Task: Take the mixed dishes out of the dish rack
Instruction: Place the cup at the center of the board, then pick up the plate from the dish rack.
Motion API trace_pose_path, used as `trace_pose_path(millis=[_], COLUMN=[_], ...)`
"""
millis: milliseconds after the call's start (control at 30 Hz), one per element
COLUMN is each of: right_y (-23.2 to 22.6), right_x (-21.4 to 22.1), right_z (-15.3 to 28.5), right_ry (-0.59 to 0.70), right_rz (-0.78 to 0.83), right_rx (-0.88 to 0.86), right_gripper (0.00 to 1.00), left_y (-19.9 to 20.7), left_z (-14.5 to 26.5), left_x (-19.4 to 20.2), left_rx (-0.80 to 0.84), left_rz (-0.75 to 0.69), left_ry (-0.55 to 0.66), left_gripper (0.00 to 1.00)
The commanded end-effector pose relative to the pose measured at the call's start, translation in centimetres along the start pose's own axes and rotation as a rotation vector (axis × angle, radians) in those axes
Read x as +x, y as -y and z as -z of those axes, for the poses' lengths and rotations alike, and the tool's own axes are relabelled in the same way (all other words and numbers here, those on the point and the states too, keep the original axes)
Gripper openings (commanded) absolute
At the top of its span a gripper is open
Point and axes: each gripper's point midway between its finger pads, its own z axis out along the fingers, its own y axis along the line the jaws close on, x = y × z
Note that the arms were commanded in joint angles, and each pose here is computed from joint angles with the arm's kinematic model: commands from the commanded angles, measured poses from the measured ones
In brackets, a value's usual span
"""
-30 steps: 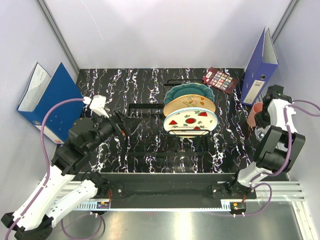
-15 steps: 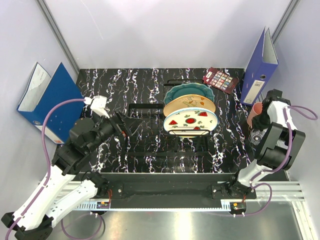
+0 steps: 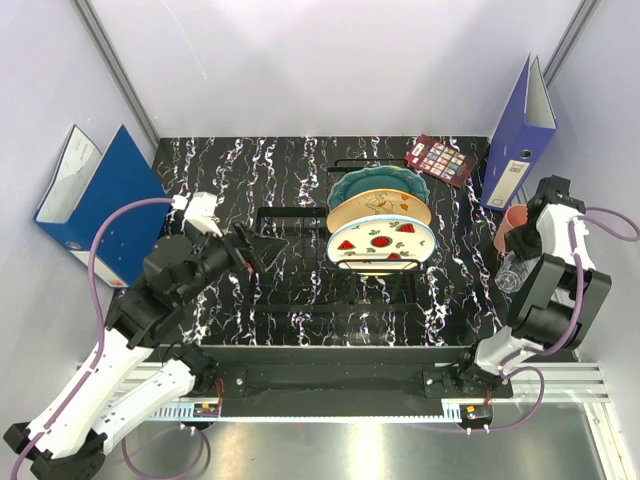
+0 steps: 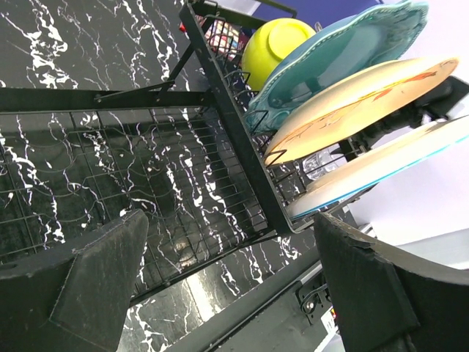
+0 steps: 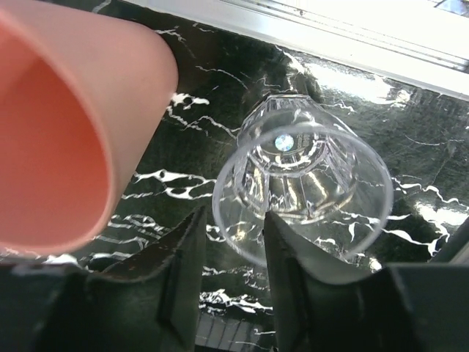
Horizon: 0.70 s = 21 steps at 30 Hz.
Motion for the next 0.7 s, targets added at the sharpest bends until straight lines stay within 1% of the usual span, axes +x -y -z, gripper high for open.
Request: trace_pose_path(millis=[0, 200, 300, 433, 533, 567, 600, 633, 667], right_y=[0.0, -0.8, -1.5, -2.0, -3.2, -3.5, -3.7, -4.3, -4.4], right_x=[-1.4, -1.2, -0.9, -0.7, -0.1, -0.3, -0.1, 0.9, 1.3], right_z=[2.8, 6.7, 10.2, 16.7, 22.8, 25.2, 26.6, 28.8, 30.0], right_ry=[0.076, 0.094, 0.134, 0.220, 0.280, 0.310, 0.325, 0.330, 0.350], right_rz=[-0.028, -0.042, -0.018, 0.001, 0.037, 0.061, 0.085, 0.134, 0.190], right_rx=[-0.065, -0.196, -0.279, -0.426, -0.609, -0.675, -0.722, -0.818, -0.865], right_gripper=[0.46, 0.51, 0.53, 0.55, 0.60, 0.61, 0.63, 0.64, 0.65], left_y=[0.6, 0.4, -0.1, 0.0, -0.1, -0.1, 0.2, 0.2, 0.3], left_z=[-0.2, -0.2, -0.2, 0.3, 0.6, 0.7, 0.9, 1.0, 1.0], left_x=[-0.3, -0.3, -0.6, -1.7, -2.6, -2.8, -3.3, -3.5, -3.7], left_rx=[0.034, 0.026, -0.002, -0.017, -0.038, -0.044, -0.041, -0.043, -0.044], left_rz=[-0.007, -0.015, -0.014, -0.039, -0.060, -0.066, -0.072, -0.084, -0.090], left_ry=[0.011, 0.017, 0.034, 0.064, 0.091, 0.093, 0.103, 0.108, 0.110], left_gripper=[0.99, 0.99, 0.99, 0.99, 0.99, 0.99, 0.99, 0.99, 0.99])
